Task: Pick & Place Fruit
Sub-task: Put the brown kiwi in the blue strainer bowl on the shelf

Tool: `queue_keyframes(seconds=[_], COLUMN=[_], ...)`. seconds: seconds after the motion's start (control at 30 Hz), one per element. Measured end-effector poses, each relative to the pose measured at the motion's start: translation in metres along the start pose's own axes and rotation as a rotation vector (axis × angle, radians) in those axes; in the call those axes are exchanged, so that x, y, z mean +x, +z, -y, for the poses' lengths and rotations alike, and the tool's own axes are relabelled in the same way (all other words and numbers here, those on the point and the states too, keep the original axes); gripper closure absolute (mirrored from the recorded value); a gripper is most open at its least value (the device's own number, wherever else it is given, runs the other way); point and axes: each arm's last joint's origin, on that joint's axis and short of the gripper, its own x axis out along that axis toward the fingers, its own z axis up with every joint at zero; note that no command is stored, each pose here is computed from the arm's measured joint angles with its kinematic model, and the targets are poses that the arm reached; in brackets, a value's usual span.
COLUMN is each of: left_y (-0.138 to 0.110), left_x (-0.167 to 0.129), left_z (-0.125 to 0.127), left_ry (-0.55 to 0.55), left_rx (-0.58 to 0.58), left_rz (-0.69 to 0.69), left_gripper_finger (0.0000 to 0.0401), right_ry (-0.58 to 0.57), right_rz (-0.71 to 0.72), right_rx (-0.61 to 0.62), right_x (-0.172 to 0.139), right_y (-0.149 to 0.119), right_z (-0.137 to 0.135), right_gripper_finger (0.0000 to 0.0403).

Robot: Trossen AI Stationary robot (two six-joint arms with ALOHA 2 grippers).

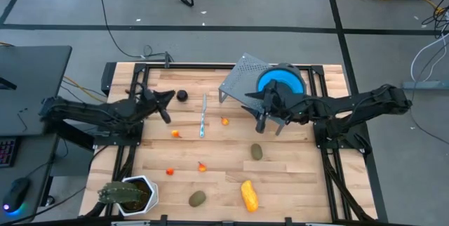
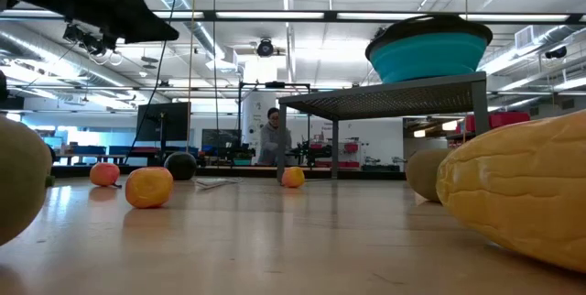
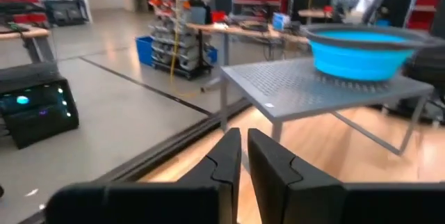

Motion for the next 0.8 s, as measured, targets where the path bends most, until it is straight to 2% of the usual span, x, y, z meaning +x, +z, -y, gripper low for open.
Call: queue_keyframes(seconds=[0.13,0.27,0.33,0.43,0.57,0.8], left_y=[0.007,0.015,0.015,0.01,0.003,0.002], left_x=[0.012,0.025,0.03,0.034,0.034,0.027], left_z=[0.011,0.027,0.034,0.043,0.053,0.06], left_ry=[0.01,-0.06,-0.103,-0.174,-0.262,-0.27], left_rx=[0.026,0.031,0.036,0.037,0.055,0.16], left_rz=[-0.115,-0.248,-0.304,-0.373,-0.43,-0.399], left_gripper_finger=[0.0325,0.0274,0.0254,0.0233,0.0221,0.0228], right_ry=[-0.002,0.033,0.1,0.27,0.468,0.483], right_rz=[0.016,0.024,0.032,0.038,0.006,-0.15], right_rx=[-0.004,-0.003,-0.004,-0.012,-0.018,-0.048], right_x=[-0.001,-0.001,-0.001,0.001,0.011,0.027], right_y=[0.002,0.002,0.002,0.0,-0.01,-0.039], right_z=[0.001,-0.001,-0.003,-0.009,-0.026,-0.07], right_gripper_finger=[0.019,0.019,0.019,0.019,0.019,0.019])
